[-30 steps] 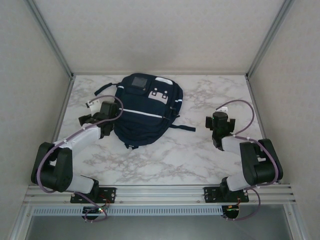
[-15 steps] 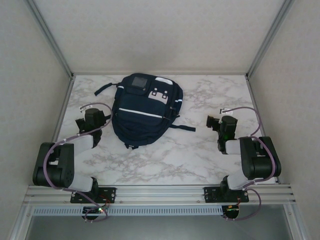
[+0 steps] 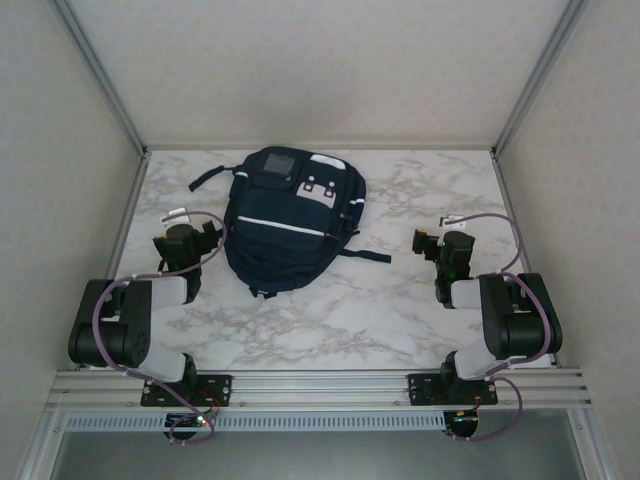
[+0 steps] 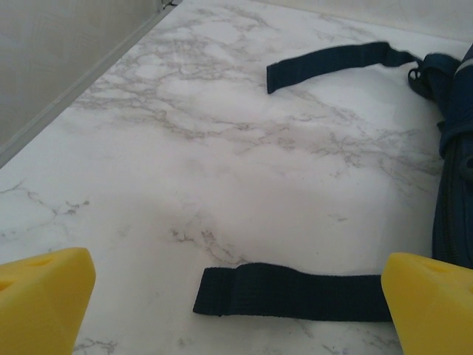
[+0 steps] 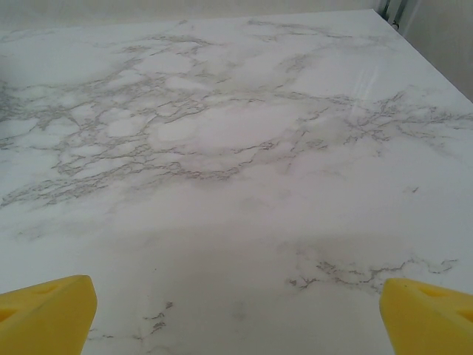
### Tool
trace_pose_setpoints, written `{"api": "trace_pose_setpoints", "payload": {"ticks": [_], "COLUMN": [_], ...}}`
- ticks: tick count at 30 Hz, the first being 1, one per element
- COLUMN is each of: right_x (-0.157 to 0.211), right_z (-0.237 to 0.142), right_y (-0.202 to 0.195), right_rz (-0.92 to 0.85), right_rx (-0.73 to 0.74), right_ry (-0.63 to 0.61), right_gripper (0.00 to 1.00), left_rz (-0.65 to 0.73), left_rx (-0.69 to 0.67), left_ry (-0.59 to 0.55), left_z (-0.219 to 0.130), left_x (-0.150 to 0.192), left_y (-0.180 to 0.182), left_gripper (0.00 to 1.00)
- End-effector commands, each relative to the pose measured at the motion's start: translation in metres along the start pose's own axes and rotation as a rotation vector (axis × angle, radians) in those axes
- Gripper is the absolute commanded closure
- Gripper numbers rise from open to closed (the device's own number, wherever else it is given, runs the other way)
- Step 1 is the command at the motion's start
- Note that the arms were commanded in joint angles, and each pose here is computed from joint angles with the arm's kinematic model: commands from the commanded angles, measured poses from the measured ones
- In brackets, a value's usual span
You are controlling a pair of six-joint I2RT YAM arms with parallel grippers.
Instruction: Pack books, pencil case, and school supplies into a backpack
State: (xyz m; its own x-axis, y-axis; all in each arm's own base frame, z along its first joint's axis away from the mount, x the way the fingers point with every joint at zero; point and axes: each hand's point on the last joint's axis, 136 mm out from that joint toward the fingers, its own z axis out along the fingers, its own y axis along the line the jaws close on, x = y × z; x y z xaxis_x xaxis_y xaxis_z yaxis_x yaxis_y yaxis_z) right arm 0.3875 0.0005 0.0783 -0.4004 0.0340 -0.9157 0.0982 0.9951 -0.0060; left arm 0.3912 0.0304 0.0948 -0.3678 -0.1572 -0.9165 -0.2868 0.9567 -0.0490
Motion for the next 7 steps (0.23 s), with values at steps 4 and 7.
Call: {"api": "trace_pose_setpoints", "payload": {"ticks": [4,7], "right_x": [-0.0066,-0.0067], "right_z": [0.0011,0.0006], "right_y": [0.004,0.0048], "right_rz": [0.002,0.001], "right_rx": [-0.009,-0.012], "right_ry": [-0.024,-0.027], "right_gripper": [0.01,0.01], "left_rz": [0.001,0.001], "left_rx": [0.022,0.021], "left_ry": [-0.032,-0.033], "left_z": [0.0,-0.0001], "left_x": [-0.0062,-0.0063], "left_y": [-0.0052,-0.005], "left_gripper": [0.0,0.0]}}
